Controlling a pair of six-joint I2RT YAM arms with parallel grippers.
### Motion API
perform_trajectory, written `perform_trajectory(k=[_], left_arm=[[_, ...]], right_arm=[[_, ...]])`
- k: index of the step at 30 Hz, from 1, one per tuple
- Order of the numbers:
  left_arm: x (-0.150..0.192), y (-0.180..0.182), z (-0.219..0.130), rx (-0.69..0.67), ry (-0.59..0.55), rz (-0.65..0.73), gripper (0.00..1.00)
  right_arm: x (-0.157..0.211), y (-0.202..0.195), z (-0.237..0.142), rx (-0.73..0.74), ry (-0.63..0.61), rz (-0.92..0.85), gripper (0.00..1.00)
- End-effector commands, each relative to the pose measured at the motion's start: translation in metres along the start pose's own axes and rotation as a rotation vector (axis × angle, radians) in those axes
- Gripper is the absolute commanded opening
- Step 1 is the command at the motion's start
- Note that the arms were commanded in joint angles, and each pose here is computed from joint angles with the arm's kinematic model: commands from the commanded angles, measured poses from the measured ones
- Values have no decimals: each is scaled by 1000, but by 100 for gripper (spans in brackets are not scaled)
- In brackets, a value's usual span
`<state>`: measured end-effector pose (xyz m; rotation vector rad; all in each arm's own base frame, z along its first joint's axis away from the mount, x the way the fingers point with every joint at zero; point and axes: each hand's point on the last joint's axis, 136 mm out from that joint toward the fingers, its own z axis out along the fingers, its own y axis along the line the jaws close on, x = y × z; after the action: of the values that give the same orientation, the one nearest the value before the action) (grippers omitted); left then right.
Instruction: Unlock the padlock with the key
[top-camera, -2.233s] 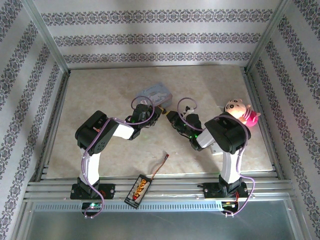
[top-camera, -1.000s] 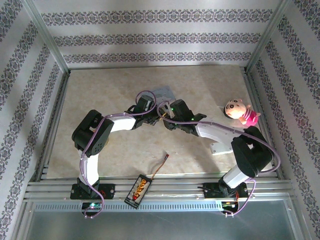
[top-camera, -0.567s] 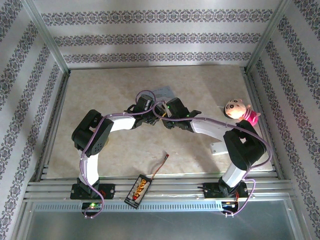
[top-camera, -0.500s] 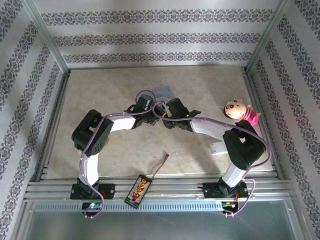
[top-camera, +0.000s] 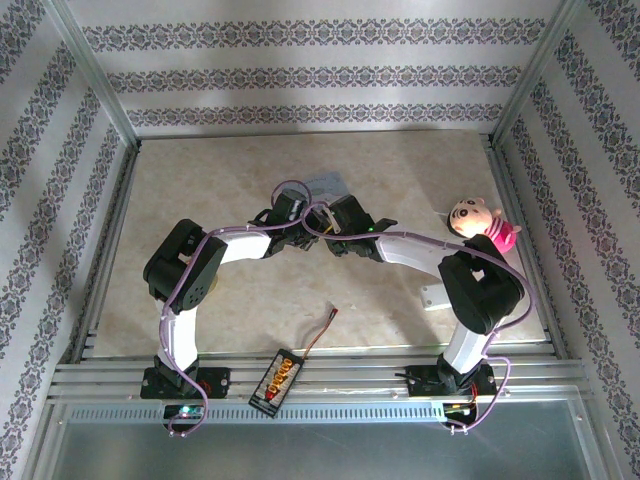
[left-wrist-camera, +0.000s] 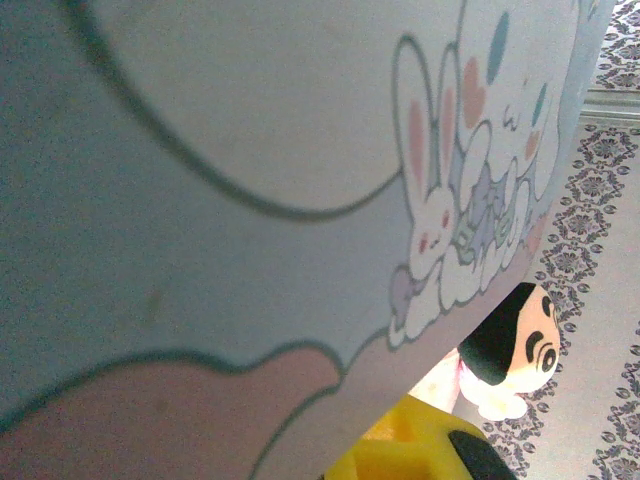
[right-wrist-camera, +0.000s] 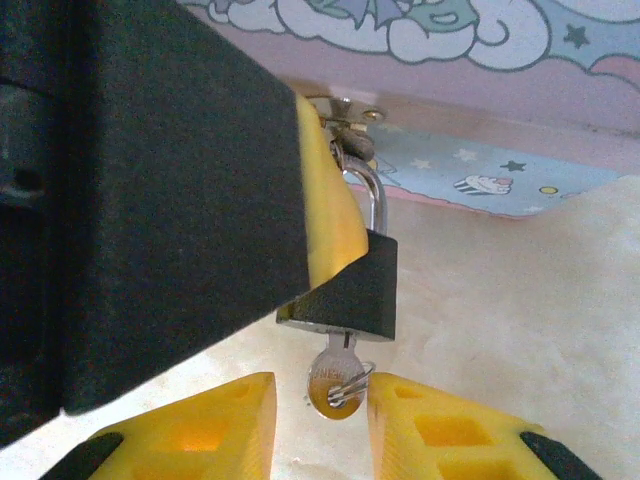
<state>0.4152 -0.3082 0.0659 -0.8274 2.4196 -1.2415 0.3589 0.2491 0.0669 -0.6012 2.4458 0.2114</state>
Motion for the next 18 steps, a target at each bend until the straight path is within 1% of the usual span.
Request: perform_trajectory(k=[1,9,15,18], left_arm=[[11,23,2,-80,76,-58,0],[11,22,3,-73,81,-55,0],[11,21,3,-71,81,-52,0],[11,21,4,-71,84,-52,0]], right_arm=[[-11,0,2,25,-23,-16,28],[-13,-1,9,37,-25,-10,25],[-7,-4,16,55,-10,-10,25],[-6,-5,17,60,-11,-11,23]])
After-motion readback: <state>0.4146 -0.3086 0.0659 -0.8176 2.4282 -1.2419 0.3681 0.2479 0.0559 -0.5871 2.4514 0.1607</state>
